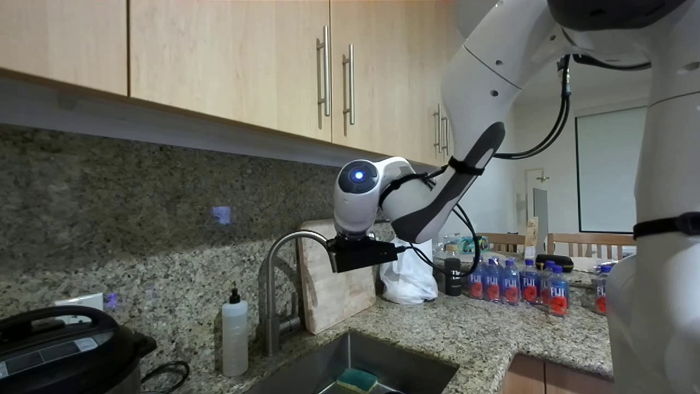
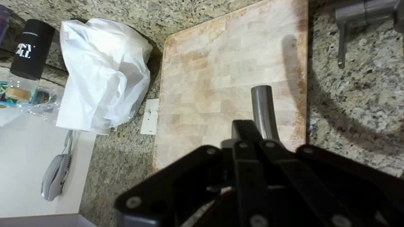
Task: Push the faucet to the right side of the sink.
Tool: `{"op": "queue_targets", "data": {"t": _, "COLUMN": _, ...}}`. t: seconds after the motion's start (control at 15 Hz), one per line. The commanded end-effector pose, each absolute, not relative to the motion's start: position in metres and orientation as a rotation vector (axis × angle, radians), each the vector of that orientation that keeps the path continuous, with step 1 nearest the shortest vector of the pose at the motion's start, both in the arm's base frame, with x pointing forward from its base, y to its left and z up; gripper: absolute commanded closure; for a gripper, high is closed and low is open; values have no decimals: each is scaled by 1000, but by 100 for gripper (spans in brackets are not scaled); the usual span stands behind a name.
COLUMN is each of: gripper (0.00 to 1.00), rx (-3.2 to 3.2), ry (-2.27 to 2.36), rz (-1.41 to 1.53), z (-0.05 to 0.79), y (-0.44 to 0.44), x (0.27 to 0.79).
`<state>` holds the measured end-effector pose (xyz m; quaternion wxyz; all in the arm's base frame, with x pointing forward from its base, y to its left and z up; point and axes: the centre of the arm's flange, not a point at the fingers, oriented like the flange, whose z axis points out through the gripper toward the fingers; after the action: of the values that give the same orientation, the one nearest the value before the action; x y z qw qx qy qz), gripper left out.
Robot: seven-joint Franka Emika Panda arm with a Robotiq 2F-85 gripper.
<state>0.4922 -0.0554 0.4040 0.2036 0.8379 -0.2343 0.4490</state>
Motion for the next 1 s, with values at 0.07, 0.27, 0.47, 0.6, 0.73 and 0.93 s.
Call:
{"op": "queue_targets", "data": {"t": 0.07, "gripper": 100, "rx": 2309, "ry": -699, "rz": 1269, "z": 416, "y": -67, "x": 480}}
{"op": "queue_targets", "data": {"t": 0.27, "gripper": 100, "rx": 2312, "ry": -710, "rz": 1266, "z": 419, "y": -73, "x": 485}}
{"op": "queue_targets", "data": {"t": 0.47, "gripper": 100, "rx": 2312, "ry": -721, "rz": 1264, "z": 423, "y": -78, "x": 490}}
{"op": "queue_targets", "data": {"t": 0.6, "gripper": 100, "rx": 2312, "ry": -724, "rz": 1267, "z": 426, "y": -79, "x": 494}}
{"op": "queue_targets", "data": {"t": 0.73, "gripper": 100, "rx": 2314, "ry": -723, "rz": 1270, "z": 429, "y": -80, "x": 498}}
{"op": "queue_targets", "data": {"t": 0.93, "gripper": 100, "rx": 2322, "ry": -726, "rz": 1267, "z": 432, "y": -80, "x": 506}}
